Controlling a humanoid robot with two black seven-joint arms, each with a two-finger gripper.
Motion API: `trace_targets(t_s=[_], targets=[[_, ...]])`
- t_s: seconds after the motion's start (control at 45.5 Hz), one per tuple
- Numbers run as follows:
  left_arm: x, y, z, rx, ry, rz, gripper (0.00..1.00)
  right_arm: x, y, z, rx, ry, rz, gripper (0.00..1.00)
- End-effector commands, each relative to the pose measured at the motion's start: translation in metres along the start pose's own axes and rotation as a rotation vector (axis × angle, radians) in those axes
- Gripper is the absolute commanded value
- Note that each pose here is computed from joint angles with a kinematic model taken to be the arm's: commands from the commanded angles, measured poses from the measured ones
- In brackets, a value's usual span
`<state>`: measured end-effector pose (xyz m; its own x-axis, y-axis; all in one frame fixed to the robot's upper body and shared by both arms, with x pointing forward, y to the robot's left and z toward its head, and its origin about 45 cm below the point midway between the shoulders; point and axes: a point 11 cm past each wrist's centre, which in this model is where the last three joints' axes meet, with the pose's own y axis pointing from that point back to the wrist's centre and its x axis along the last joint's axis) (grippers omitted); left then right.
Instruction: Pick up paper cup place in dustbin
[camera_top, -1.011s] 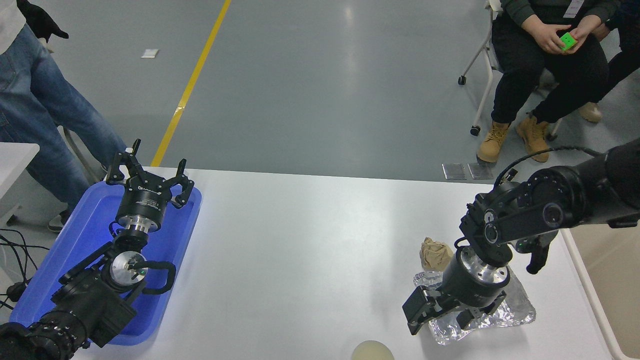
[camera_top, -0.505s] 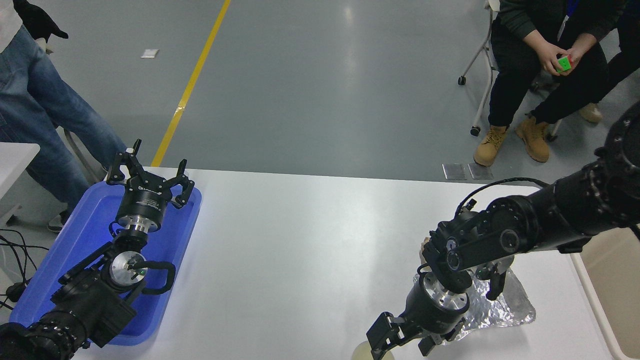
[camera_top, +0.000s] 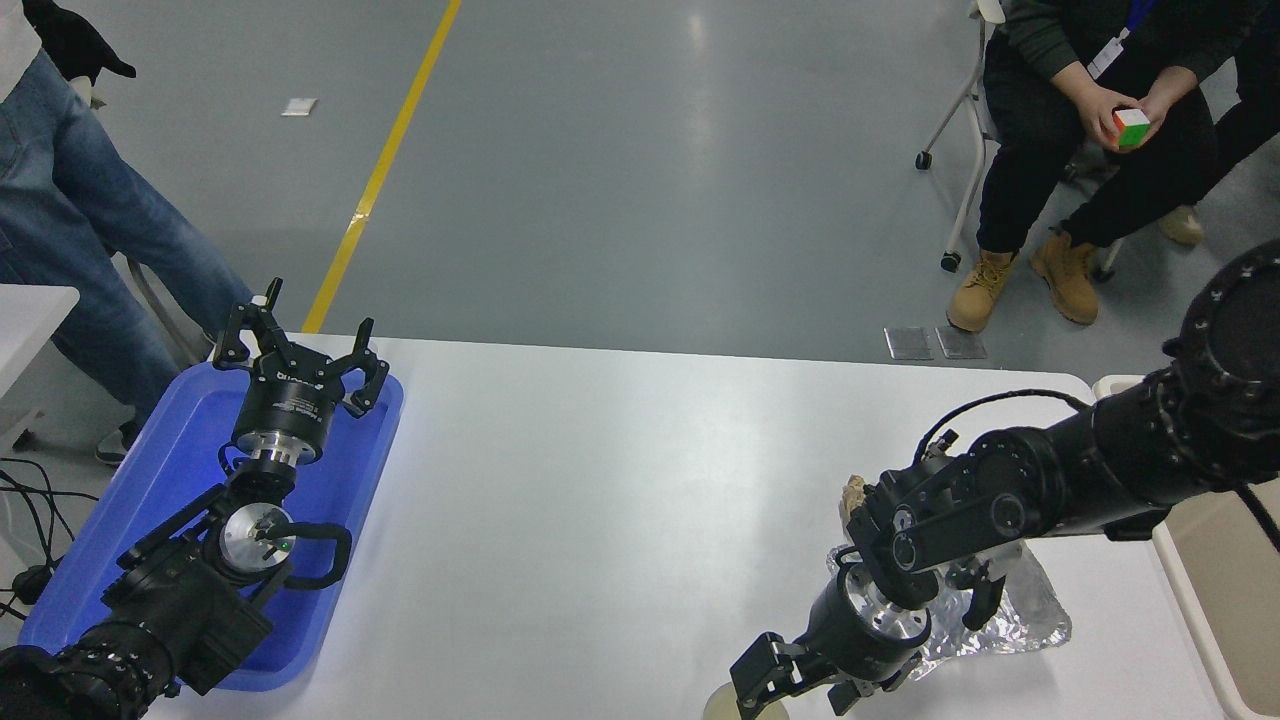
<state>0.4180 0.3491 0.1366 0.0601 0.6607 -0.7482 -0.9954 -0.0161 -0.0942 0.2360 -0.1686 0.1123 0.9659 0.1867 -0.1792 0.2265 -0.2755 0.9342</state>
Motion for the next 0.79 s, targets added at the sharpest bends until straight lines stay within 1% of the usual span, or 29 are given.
trace_targets(t_s=[0.0, 0.022, 0.044, 0.088, 0.154, 0.176, 0.242, 0.308, 0.33, 0.352, 0.769], targets=[[0.000, 0.000, 0.000, -0.001, 0.001, 0.000, 1.00, -0.004, -0.010, 0.006, -0.006, 0.019, 0.018, 0.98], [0.000, 0.000, 0.000, -0.001, 0.001, 0.000, 1.00, -0.003, -0.011, 0.007, -0.010, 0.030, 0.022, 0.97], [0.000, 0.000, 0.000, 0.000, 0.000, 0.000, 1.00, -0.003, -0.011, 0.007, -0.014, 0.042, 0.025, 0.94], [0.000, 0.000, 0.000, -0.001, 0.001, 0.000, 1.00, -0.004, -0.012, 0.009, -0.024, 0.069, 0.021, 0.85], [0.000, 0.000, 0.000, 0.000, 0.000, 0.000, 1.00, -0.005, -0.012, 0.010, -0.032, 0.093, 0.019, 0.76], [0.000, 0.000, 0.000, -0.001, 0.001, 0.000, 1.00, -0.005, -0.012, 0.010, -0.034, 0.101, 0.019, 0.70], [0.000, 0.000, 0.000, 0.000, 0.000, -0.002, 1.00, -0.006, -0.012, 0.011, -0.039, 0.109, 0.016, 0.45], [0.000, 0.000, 0.000, 0.000, 0.000, 0.000, 1.00, -0.006, -0.011, 0.011, -0.042, 0.118, 0.012, 0.13], [0.000, 0.000, 0.000, 0.000, 0.000, 0.000, 1.00, -0.006, -0.011, 0.012, -0.044, 0.119, 0.009, 0.05], [0.000, 0.000, 0.000, -0.001, 0.001, 0.000, 1.00, -0.006, -0.011, 0.012, -0.045, 0.120, 0.010, 0.00], [0.000, 0.000, 0.000, 0.000, 0.000, 0.000, 1.00, 0.011, 0.011, 0.001, -0.024, 0.154, 0.059, 0.00]])
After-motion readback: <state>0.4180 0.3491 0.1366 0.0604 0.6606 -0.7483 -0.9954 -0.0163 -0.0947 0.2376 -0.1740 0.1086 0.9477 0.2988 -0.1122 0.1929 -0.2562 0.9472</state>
